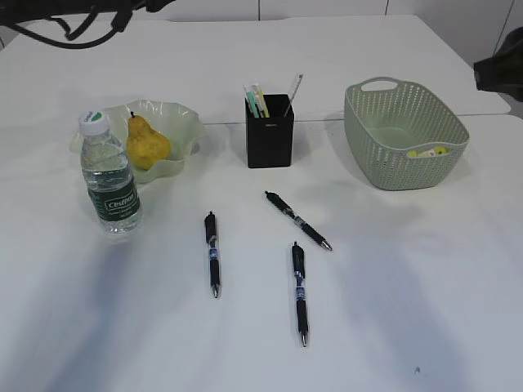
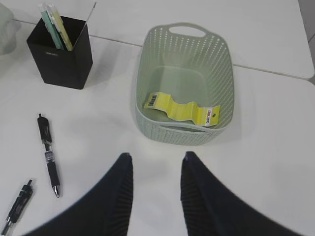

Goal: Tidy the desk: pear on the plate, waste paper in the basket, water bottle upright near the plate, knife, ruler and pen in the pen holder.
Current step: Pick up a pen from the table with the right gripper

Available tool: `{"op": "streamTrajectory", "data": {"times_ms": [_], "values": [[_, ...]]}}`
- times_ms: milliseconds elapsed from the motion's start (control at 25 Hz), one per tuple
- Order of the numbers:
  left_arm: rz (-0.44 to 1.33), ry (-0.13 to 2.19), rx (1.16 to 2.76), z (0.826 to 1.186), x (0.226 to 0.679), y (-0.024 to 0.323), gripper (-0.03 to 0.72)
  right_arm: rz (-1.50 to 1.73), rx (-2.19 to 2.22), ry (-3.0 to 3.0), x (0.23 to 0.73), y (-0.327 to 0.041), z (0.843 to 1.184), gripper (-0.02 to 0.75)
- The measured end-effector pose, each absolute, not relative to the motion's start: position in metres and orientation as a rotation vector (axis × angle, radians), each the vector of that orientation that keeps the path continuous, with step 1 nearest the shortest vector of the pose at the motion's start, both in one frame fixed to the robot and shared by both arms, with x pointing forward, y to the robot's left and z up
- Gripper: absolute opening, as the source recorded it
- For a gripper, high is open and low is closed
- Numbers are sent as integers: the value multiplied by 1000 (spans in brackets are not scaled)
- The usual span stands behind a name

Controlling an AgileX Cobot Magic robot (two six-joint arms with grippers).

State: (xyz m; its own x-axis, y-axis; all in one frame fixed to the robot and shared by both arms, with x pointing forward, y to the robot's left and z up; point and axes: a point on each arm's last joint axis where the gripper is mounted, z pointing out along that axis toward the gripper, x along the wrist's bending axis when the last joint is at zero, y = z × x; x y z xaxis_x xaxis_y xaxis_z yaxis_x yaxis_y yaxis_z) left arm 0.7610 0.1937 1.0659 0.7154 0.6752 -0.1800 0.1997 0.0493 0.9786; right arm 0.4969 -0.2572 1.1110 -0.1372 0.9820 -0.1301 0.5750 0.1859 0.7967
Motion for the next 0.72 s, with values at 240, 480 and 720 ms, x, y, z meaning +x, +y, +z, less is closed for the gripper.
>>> {"op": "streamTrajectory", "data": {"times_ms": [240, 480, 720], "values": [[504, 688, 1759, 1049, 760, 230, 401, 754, 1442, 1807, 497, -259, 1111, 279], [527, 596, 1803, 1057, 755, 230, 401, 731, 1417, 1809, 497, -260, 1111, 279], [651, 371, 1858, 1077, 745, 230, 401, 705, 1389, 1811, 498, -261, 1112, 279]]}}
